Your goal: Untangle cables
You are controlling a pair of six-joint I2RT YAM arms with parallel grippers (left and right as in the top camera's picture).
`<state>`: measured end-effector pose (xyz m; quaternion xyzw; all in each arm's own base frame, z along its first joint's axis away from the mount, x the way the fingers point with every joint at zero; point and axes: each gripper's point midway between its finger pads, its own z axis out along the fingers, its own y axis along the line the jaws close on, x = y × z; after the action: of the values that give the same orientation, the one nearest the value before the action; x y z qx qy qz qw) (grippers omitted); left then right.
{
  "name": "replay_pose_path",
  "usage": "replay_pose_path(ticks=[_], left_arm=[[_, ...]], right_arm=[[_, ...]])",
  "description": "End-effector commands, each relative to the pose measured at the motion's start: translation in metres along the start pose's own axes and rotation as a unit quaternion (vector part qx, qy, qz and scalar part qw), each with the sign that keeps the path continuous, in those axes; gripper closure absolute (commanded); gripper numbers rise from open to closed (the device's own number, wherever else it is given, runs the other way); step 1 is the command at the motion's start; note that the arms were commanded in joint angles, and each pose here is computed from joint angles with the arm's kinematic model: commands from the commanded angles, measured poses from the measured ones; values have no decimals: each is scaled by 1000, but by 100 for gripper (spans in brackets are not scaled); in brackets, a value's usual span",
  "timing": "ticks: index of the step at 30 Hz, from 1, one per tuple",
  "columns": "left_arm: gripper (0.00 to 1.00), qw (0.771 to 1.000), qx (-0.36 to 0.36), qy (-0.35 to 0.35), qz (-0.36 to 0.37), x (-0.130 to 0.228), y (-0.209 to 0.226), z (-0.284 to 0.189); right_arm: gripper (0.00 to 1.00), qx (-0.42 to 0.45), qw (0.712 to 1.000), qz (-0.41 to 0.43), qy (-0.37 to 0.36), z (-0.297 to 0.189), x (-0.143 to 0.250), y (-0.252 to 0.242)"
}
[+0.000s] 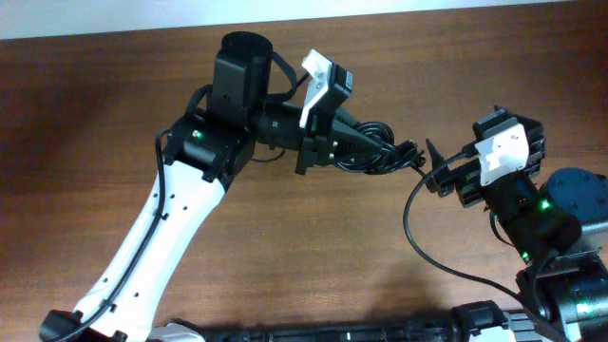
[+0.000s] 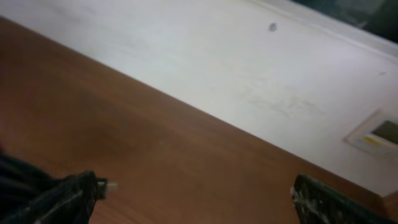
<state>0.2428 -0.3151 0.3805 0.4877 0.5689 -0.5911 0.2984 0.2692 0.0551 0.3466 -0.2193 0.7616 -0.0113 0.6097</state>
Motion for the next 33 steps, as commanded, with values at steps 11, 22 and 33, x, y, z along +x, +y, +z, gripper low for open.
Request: replay_pose_path(ticks=[11,22,33], left_arm=[[100,999,-23,-2,24,-5,4,0],[100,999,-24,-3,29,-7,4,0],[100,999,32,0,35,-6,-19,13]], right_arm=[[1,-138,990,14,1,-12,4,49],[1,-178,984,18,-5,-17,3,63],[1,-171,985,11,-26,-4,-9,57]])
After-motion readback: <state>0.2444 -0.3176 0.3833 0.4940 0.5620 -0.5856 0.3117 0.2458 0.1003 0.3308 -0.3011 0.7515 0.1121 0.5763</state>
